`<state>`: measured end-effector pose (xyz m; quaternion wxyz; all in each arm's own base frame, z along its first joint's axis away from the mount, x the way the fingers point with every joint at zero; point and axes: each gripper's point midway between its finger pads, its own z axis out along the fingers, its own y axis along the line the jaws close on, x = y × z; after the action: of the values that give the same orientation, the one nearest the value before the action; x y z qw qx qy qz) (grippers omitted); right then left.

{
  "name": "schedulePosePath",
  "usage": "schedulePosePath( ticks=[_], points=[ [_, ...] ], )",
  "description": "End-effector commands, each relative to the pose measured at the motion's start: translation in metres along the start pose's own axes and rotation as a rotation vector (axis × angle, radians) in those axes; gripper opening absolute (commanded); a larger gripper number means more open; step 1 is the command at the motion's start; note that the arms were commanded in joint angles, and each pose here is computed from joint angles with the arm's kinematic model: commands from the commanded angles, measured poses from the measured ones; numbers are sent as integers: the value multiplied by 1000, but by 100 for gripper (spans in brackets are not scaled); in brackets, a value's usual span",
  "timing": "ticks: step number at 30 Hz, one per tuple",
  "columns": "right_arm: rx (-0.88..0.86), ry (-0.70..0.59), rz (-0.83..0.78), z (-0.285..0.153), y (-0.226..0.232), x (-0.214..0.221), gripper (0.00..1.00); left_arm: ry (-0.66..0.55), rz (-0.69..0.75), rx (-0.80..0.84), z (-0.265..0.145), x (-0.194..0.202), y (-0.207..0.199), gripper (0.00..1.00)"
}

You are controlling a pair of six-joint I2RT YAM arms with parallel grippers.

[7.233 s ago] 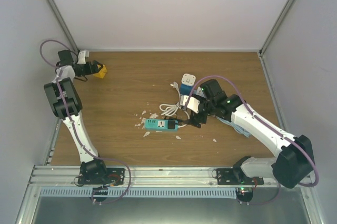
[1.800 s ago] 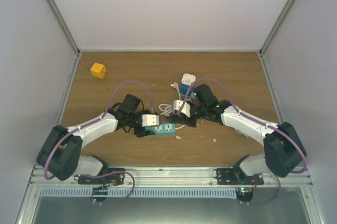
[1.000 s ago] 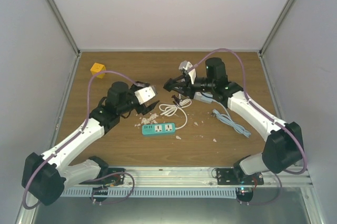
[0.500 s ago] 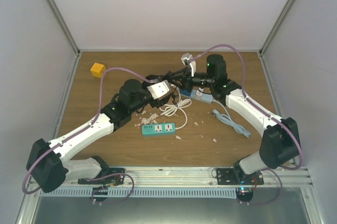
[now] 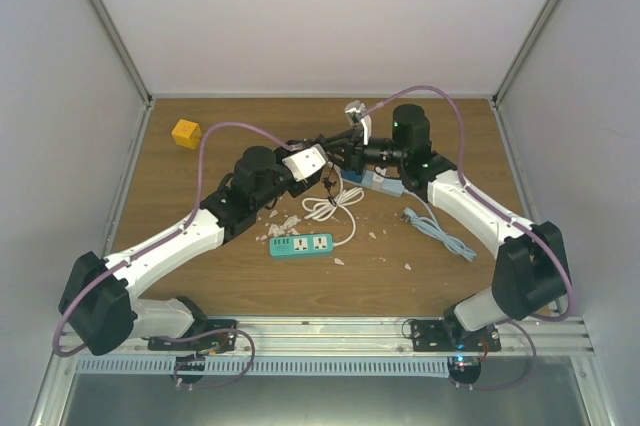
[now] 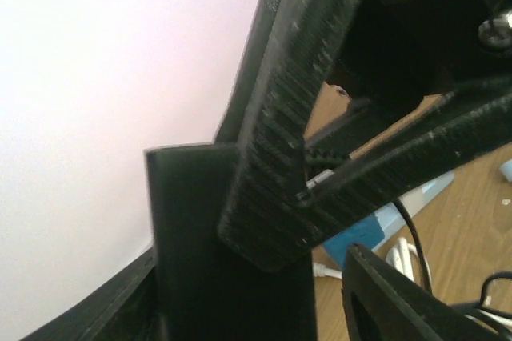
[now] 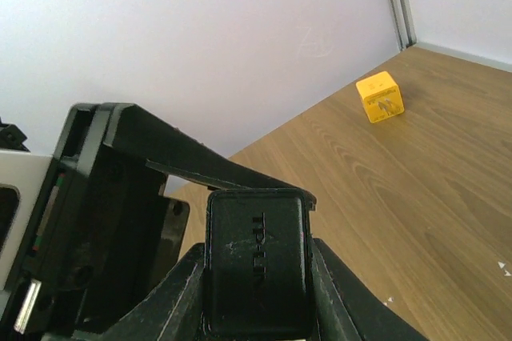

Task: Pull the plug off the socket

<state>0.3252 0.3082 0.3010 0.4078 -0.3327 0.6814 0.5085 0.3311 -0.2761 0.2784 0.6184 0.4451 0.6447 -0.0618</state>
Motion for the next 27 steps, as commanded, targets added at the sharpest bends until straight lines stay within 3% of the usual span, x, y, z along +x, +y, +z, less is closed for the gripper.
schedulePosePath(
  ticks=[1,6,10,12,15,17,27],
  points=[
    [-25,-1,14,2,-1,5,10,-102,-16,-44,-2,-36,16,54],
    [-31,3,12,1,-1,6,14,-111,-5,-2,-3,-39,9,31],
    [-36,2,3,1,1,4,19,-82,2,12,-1,-32,7,23],
    [-35,2,-12,0,2,2,34,-72,9,19,-2,-30,6,21],
    [-24,6,-44,-1,4,-2,74,-58,12,22,-5,-26,9,17],
    [-10,7,-72,-3,3,-5,86,-45,7,33,-7,-22,11,14],
    [28,24,-214,-13,8,-6,100,87,-99,44,-26,18,39,10]
  ],
)
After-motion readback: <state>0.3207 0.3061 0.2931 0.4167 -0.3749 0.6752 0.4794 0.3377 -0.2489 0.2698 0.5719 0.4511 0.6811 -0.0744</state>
